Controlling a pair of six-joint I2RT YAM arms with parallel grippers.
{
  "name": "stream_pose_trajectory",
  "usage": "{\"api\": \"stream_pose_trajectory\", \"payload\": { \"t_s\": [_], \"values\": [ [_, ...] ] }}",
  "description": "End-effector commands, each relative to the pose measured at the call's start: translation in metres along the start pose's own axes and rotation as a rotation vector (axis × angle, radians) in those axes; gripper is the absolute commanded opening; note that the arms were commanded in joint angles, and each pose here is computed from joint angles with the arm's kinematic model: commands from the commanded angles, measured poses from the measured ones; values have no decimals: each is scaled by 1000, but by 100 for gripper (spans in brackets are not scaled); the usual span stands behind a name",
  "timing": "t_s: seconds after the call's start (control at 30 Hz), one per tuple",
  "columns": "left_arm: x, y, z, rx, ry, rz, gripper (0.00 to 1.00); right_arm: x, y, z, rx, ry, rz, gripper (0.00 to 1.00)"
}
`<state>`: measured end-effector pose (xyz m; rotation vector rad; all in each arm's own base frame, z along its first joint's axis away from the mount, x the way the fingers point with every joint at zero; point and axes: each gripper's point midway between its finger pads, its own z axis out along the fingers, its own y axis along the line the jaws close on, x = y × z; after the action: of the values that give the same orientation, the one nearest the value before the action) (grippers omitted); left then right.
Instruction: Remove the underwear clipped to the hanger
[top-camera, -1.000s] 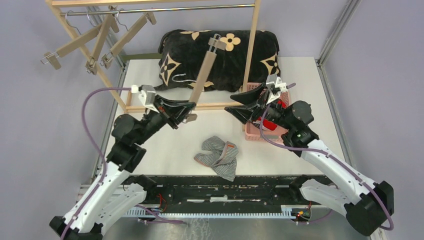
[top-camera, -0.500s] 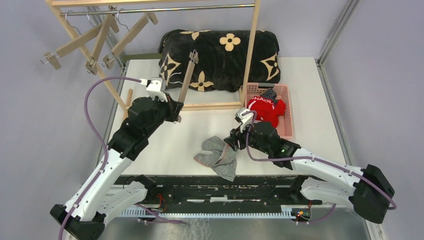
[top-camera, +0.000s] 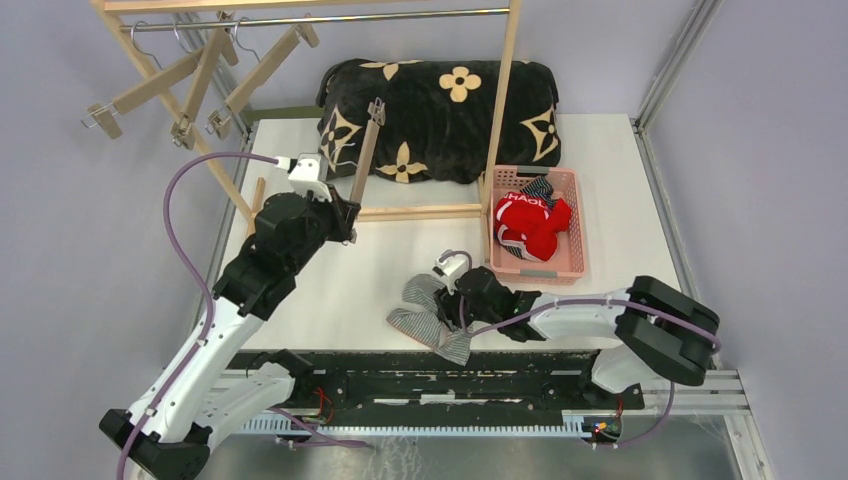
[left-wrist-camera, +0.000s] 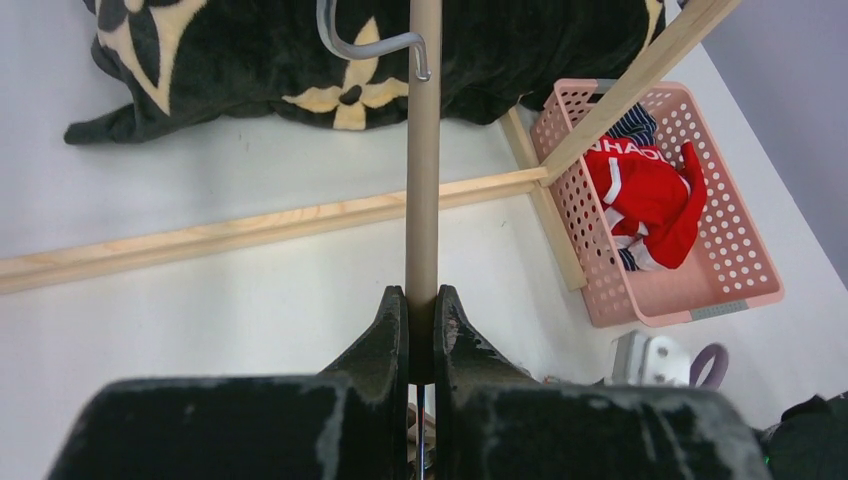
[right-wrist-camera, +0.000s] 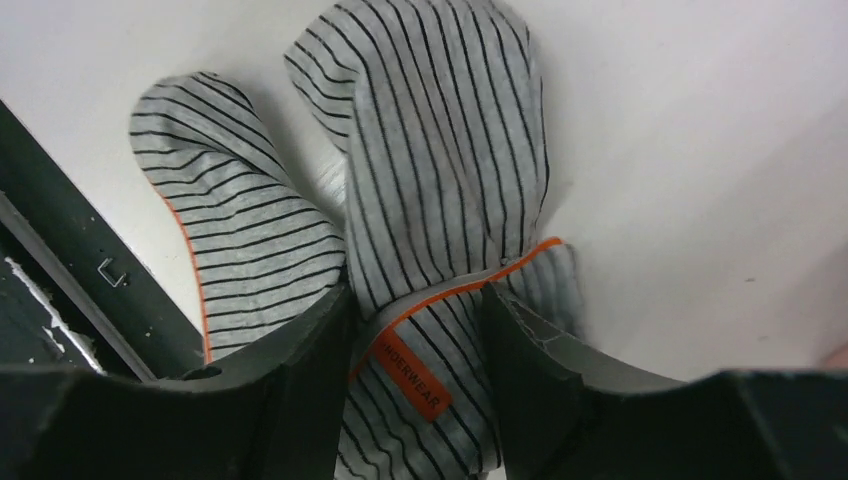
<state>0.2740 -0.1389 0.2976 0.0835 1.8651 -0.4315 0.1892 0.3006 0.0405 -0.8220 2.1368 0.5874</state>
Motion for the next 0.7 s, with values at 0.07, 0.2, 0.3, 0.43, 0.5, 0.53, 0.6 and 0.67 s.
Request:
{"api": "stream_pose_trajectory", "payload": {
  "t_s": [0.07, 0.2, 0.3, 0.43, 0.5, 0.53, 0.6, 0.67],
  "values": [
    [-47, -5, -4, 0, -118, 64, 3, 22, 23, 19, -30, 43, 24, 10],
    [-55, -8, -5, 9, -131, 62, 3, 22, 28, 22, -8, 69, -5, 1],
    [-65, -13, -7, 22, -145, 61, 3, -2, 42, 10, -7, 2, -60, 1],
    [-82, -17, -7, 28, -173, 73, 3, -57, 60, -32, -8, -157, -105, 1],
    [-90, -19, -4, 26, -176, 91, 3, -87, 57, -61, 18, -262, -100, 1],
    [-93, -20, 1, 18, -171, 101, 3, -100, 50, -76, 48, -308, -88, 1],
    [-102, -18, 5, -8, -178, 119, 3, -126, 31, -107, 135, -415, -59, 1],
    [-114, -15, 10, -40, -194, 131, 3, -146, 8, -138, 237, -504, -46, 1]
  ]
}}
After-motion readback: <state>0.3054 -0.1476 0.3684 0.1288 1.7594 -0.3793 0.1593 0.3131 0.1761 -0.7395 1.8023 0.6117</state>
